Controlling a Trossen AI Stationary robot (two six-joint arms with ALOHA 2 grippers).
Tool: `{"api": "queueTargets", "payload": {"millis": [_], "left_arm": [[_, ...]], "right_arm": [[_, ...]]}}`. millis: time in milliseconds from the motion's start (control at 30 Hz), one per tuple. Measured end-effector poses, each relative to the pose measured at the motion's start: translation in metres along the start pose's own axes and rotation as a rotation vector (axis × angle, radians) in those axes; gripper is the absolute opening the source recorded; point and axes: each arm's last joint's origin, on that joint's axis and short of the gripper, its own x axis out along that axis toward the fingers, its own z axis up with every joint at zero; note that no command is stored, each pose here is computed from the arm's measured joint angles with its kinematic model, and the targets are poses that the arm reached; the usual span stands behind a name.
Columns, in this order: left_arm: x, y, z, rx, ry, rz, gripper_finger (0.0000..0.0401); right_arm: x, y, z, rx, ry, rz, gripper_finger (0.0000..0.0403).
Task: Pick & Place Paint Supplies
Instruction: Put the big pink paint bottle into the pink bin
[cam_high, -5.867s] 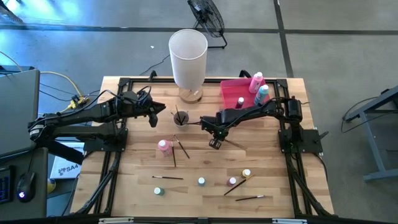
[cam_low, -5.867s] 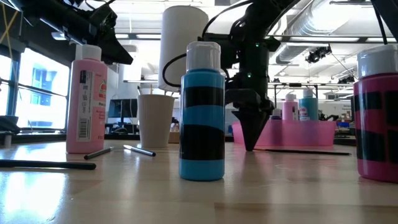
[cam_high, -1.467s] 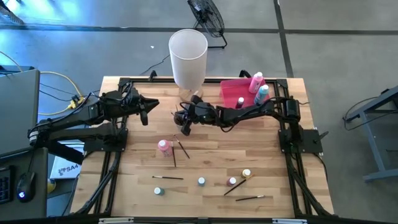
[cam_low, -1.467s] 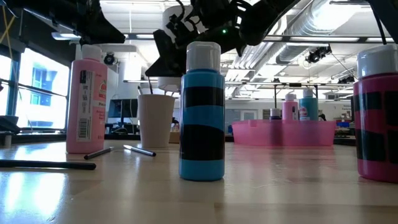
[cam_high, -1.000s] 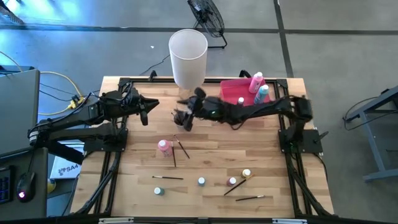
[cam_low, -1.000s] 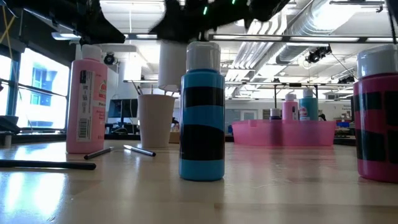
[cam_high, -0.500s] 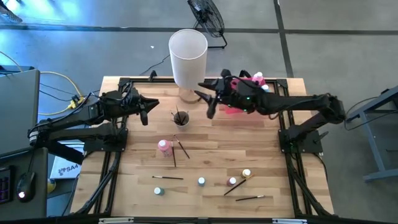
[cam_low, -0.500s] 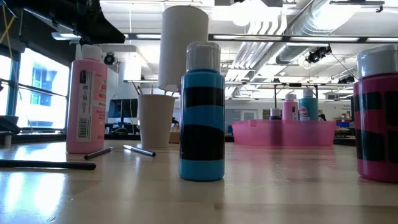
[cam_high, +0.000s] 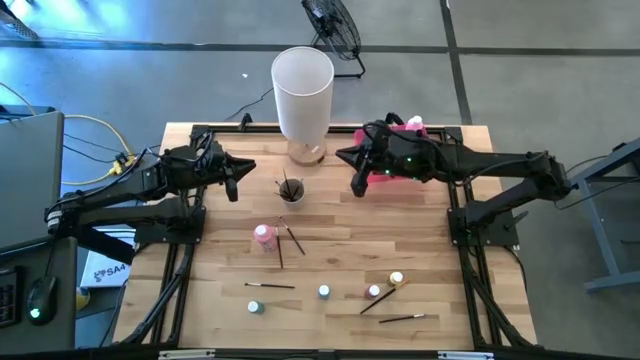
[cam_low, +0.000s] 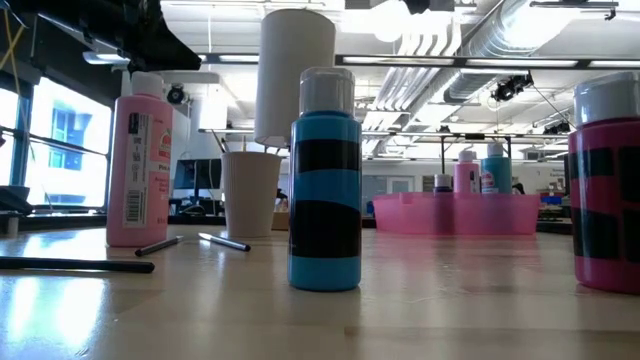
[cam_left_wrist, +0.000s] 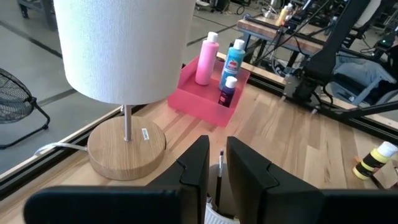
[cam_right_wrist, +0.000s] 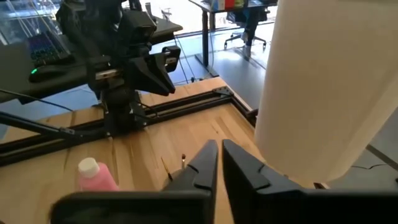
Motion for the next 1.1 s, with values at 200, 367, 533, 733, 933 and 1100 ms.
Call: {"api": "queueTargets", "payload": {"millis": [200,367,533,733,933,1100], "left_arm": [[0.000,0.000,0.000,0.000,0.000,0.001,0.0054],[0.000,0.000,0.000,0.000,-0.001,0.001,0.0054],[0.000,0.000,0.000,0.000,0.000,0.000,0.0054],[0.000,0.000,0.000,0.000,0.000,-0.002,0.0054],[0.000,-0.001,0.000,0.000,0.007,-0.034,0.0054],[0.000,-0.001,0.000,0.000,0.008,-0.037,0.0054]], "right_arm": [[0.002,0.001,-0.001,0.017,0.008,0.006,0.0009],[0.002,0.001,-0.001,0.016,0.012,0.026,0.0003],[0.002,0.001,-0.001,-0.007,0.011,0.023,0.0003],[0.007,0.000,-0.013,-0.015,0.035,0.015,0.0002],[0.016,-0.001,-0.034,0.025,0.019,0.021,0.0002],[0.023,-0.001,-0.050,0.071,-0.052,0.044,0.0002]]}}
